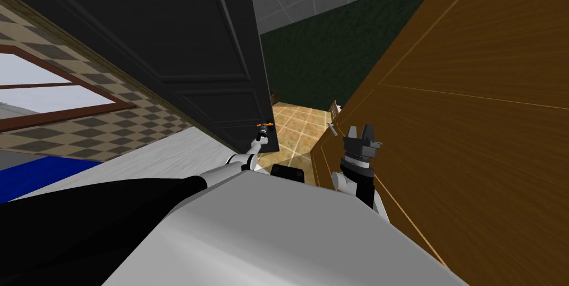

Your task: Push the door open

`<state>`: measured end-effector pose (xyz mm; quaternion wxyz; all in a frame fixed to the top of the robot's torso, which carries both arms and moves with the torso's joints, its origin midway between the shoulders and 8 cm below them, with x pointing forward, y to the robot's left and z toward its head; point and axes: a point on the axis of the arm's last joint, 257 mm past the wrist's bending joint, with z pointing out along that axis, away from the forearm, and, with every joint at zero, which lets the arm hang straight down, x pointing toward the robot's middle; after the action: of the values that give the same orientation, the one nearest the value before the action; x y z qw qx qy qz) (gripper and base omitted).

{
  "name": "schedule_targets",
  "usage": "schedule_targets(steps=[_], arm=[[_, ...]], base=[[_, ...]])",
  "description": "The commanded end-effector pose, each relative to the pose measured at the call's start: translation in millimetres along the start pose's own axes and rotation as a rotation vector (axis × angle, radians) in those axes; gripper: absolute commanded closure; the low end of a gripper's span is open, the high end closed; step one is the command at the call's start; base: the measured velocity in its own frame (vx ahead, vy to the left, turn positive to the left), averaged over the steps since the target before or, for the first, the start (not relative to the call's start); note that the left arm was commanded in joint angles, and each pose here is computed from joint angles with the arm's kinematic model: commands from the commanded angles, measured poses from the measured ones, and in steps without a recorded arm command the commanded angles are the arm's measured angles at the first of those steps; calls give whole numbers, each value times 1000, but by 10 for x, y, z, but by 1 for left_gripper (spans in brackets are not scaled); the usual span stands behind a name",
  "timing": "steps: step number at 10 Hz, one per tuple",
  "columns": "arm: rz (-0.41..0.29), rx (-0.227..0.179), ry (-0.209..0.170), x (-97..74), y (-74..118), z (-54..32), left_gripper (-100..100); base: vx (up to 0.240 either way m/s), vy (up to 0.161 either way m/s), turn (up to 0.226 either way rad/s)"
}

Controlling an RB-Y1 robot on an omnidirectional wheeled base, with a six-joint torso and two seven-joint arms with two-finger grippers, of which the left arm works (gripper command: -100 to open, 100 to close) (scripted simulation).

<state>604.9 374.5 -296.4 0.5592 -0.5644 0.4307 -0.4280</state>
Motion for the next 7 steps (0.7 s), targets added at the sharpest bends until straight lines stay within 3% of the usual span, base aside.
schedule_targets(steps=[1,7], arm=[[2,5,-14,-36,-22,8,100],[1,9,-70,-150,-39,7,100]], base=[[187,-42,106],[188,-51,104]])
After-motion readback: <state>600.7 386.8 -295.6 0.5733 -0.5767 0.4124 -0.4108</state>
